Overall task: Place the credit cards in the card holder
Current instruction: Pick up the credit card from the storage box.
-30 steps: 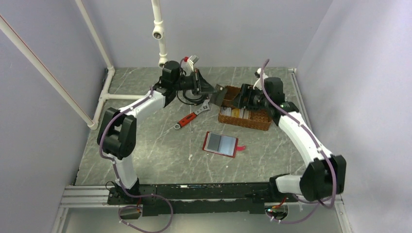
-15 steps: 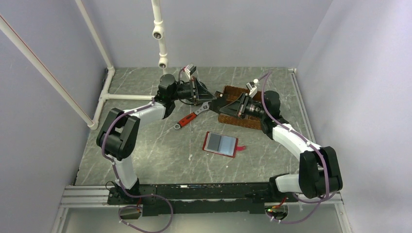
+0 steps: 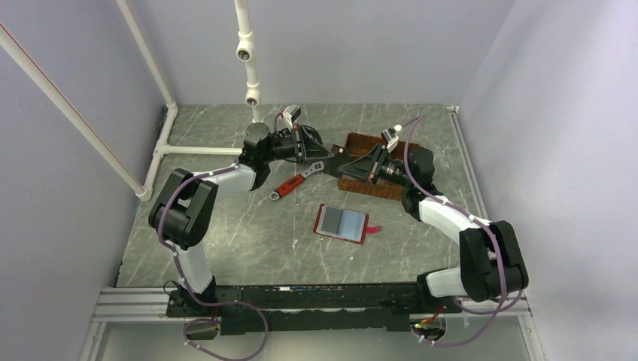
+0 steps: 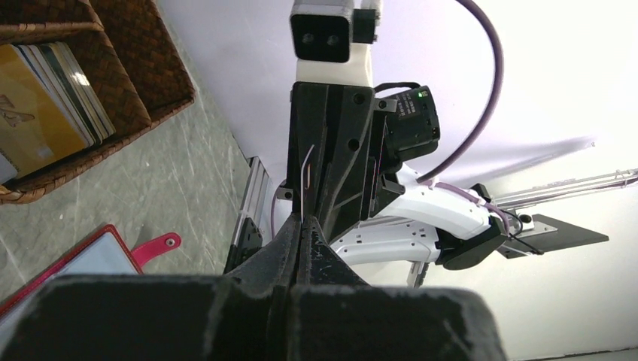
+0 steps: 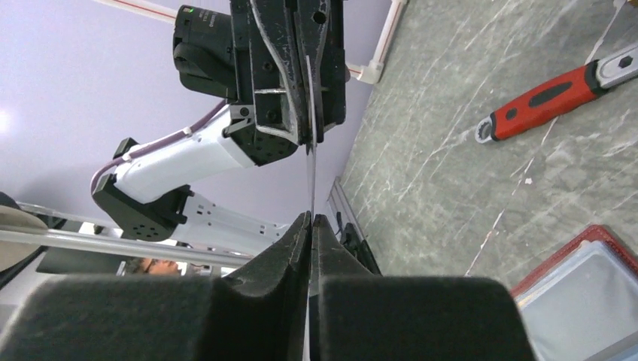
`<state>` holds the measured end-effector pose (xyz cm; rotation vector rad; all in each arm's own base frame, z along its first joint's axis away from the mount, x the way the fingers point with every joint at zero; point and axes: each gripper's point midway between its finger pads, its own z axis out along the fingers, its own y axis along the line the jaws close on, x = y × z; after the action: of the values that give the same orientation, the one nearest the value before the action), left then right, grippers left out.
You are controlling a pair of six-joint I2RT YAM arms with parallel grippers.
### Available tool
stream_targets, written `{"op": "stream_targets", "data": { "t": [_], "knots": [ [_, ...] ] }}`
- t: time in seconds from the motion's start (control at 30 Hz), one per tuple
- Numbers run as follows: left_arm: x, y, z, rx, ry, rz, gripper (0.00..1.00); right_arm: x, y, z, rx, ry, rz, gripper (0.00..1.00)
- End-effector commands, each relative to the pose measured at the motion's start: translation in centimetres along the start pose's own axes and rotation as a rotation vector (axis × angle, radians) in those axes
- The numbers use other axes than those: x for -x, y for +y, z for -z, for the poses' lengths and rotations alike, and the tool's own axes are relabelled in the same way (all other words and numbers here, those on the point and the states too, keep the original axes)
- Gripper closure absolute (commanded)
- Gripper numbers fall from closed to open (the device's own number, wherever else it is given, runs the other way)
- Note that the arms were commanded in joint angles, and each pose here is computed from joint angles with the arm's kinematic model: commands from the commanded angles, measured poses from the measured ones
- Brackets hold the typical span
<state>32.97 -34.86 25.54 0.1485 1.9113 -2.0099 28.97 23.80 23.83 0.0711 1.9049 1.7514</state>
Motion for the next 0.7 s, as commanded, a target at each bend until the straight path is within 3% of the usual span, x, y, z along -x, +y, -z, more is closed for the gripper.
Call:
{"op": "stream_targets", "data": {
  "t": [0.0,0.07,0.13,0.23,0.27,0.33,0.4,0.53,0.6,0.67],
  "knots": [
    [-0.2,-3.0,0.0,-0.062,-0.015,-0.091,1.00,0.6,0.9,-0.2,0.036,-0.027,0.055,1.00],
    [-0.7,-2.1,0.3,-0.022,0.002,-0.073,0.95,0.5,-0.8,0.1,-0.041,-0.023,0.055,1.00],
    [-1.3,0.3,1.2,0.098,0.016,-0.035,0.74,0.0,-3.5,1.2,-0.168,0.003,0.073,1.00],
    [-2.8,5.6,4.2,0.452,0.061,-0.040,0.49,-3.2,-8.9,4.1,-0.459,0.180,0.097,1.00],
    [-3.3,7.2,5.5,0.570,0.084,-0.068,0.38,-4.0,-9.4,4.4,-0.466,0.231,0.115,1.00],
    [-4.7,9.6,7.2,0.709,0.149,-0.087,0.30,-5.8,-10.4,5.3,-0.497,0.296,0.074,1.00],
    [-6.2,11.1,7.4,0.750,0.207,-0.087,0.31,-6.9,-10.9,5.4,-0.501,0.310,0.050,1.00],
    [-8.4,12.0,4.9,0.686,0.271,-0.096,0.49,-9.4,-12.1,5.2,-0.518,0.371,-0.030,1.00],
    [-9.4,13.0,3.8,0.686,0.300,-0.098,0.51,-10.6,-13.0,5.6,-0.544,0.385,-0.070,1.00],
    [-10.1,14.3,3.2,0.713,0.328,-0.098,0.46,-11.5,-13.6,6.2,-0.564,0.396,-0.098,1.00]
  ]
}}
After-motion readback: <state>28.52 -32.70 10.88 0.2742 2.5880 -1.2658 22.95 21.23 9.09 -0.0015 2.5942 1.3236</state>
